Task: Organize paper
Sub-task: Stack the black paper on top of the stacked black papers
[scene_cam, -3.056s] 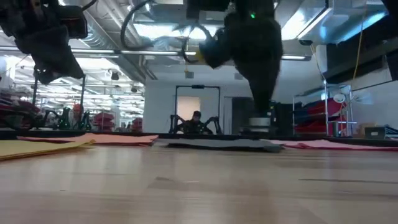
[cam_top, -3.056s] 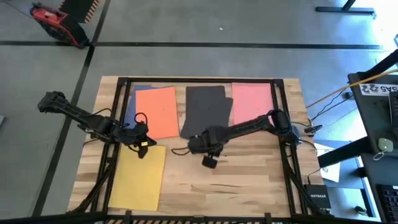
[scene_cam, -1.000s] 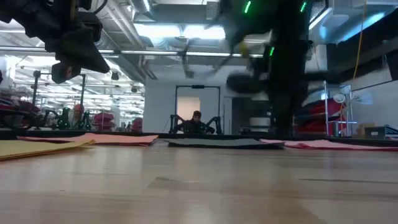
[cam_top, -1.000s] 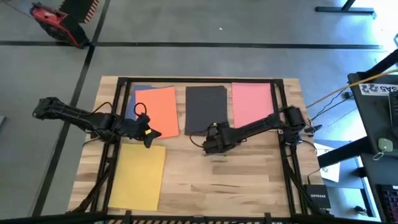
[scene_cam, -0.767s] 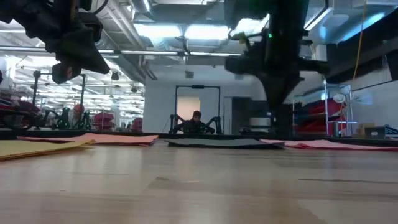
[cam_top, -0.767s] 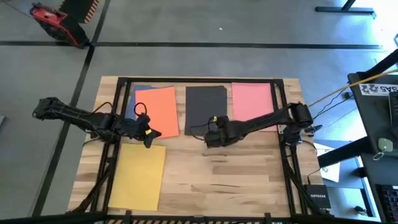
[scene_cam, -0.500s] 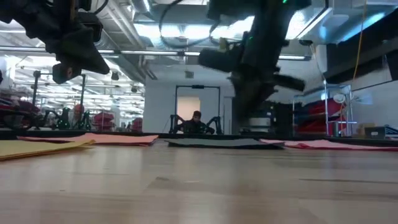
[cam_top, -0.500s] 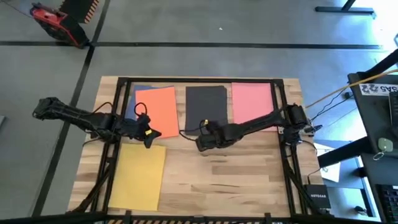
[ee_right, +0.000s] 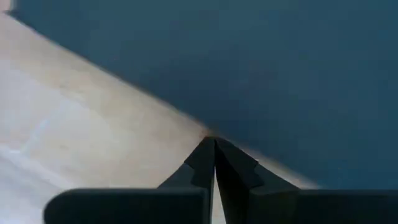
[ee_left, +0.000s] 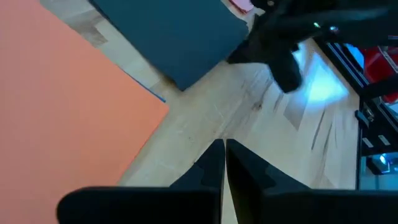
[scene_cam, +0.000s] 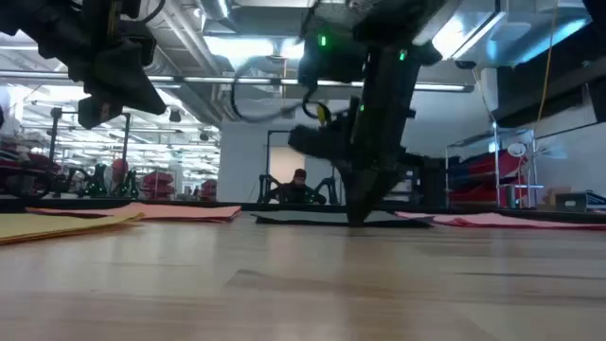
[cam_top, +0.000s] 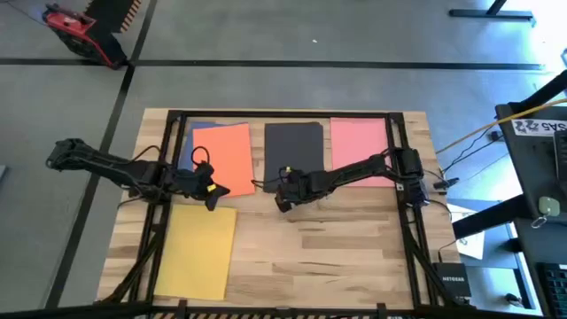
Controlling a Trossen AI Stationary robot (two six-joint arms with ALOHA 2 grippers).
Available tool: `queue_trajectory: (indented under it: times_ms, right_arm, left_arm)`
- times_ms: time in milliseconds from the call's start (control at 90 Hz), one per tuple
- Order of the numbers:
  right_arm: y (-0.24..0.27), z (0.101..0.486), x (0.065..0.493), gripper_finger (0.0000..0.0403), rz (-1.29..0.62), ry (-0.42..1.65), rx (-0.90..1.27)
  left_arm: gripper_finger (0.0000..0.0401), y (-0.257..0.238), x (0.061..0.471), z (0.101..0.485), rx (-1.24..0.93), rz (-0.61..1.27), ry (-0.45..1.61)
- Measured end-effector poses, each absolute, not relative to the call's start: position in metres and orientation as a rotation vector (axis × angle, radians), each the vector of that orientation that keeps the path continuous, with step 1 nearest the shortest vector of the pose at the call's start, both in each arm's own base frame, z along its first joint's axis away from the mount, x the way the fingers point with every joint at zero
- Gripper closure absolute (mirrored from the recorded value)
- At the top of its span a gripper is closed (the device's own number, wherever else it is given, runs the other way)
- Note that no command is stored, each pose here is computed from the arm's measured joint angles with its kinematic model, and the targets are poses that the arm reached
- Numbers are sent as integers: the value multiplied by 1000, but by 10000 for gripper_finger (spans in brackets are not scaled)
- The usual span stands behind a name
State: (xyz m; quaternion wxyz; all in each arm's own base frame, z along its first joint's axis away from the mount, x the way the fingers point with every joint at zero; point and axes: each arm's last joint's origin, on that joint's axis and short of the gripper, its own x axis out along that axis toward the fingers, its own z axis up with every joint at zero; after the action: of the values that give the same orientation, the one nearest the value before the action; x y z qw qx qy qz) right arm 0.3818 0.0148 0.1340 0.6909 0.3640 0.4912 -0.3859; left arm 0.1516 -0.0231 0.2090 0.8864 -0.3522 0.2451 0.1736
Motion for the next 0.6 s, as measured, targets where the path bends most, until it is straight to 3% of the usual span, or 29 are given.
queue_trajectory:
  times_ms: [600]
  right_arm:
    - [7,134,380,403,-829,1103,778]
  left_arm:
    - [401,-23,151,207,-726,369,526]
